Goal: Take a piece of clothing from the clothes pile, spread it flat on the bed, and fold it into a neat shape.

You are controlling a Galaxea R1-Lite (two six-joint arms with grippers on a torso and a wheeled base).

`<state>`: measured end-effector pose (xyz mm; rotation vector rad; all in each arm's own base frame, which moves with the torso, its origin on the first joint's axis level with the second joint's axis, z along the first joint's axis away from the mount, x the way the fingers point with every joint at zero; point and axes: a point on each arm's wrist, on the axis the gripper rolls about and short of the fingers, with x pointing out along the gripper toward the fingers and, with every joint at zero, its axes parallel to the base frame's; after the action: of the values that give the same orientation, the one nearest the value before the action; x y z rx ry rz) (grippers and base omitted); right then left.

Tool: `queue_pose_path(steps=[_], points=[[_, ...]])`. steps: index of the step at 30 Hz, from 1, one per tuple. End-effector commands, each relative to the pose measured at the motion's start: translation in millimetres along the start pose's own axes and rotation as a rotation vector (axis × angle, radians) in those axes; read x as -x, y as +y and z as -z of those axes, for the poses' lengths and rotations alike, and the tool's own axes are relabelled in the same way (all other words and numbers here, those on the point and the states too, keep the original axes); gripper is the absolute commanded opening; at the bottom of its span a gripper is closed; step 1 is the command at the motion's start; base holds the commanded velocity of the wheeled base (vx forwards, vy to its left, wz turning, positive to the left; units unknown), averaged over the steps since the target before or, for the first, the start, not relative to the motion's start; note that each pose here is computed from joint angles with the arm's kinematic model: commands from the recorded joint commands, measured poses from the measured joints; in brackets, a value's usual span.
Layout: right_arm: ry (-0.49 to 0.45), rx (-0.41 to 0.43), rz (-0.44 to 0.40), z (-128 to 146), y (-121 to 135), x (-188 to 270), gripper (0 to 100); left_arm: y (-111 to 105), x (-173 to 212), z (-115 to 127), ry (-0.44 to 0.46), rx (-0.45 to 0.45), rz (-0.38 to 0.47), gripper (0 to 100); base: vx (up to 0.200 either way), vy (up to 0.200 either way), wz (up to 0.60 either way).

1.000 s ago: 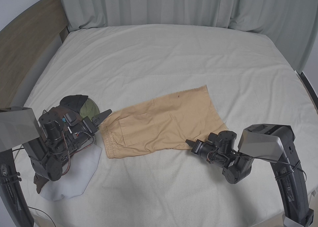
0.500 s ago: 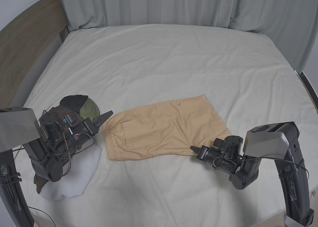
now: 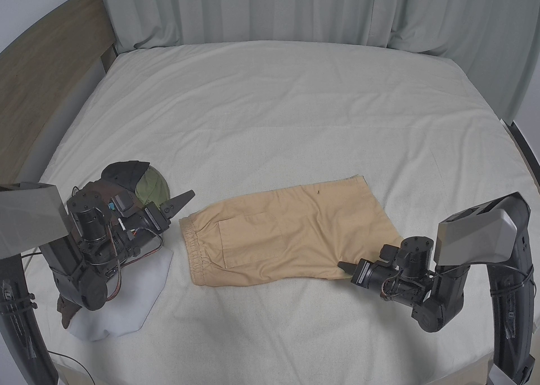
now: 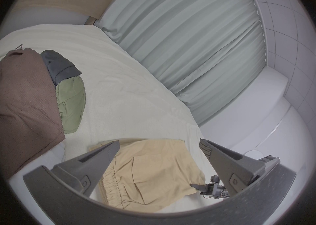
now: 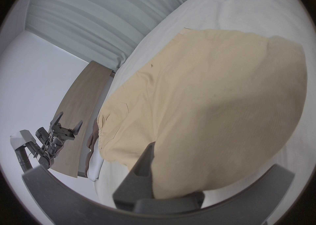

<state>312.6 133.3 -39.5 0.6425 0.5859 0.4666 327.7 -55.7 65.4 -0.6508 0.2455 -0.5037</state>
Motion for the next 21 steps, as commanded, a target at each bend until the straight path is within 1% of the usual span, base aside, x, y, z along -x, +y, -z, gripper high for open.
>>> queue_pose_path(steps=[1,2,6,9,21], points=[[0.007,0.001,-0.003,-1.5,10.4,15.7,0,0.2,0.4,1.1,0.004,-0.007,-0.001,100,0.0,0.0,0.0],[0.021,0.001,0.011,2.1,10.3,21.2,0,0.2,0.4,1.1,0.004,-0.007,-0.001,100,0.0,0.0,0.0],[0.028,-0.004,0.061,7.3,7.3,28.8,0,-0.1,0.5,0.8,0.003,-0.007,0.0,100,0.0,0.0,0.0],[0.054,-0.007,0.08,12.7,6.1,35.7,0,0.1,0.1,0.9,0.003,-0.007,0.0,100,0.0,0.0,0.0],[0.094,-0.023,0.109,21.9,2.0,41.7,0,-0.2,0.2,0.5,0.002,-0.014,0.0,100,0.0,0.0,0.0]])
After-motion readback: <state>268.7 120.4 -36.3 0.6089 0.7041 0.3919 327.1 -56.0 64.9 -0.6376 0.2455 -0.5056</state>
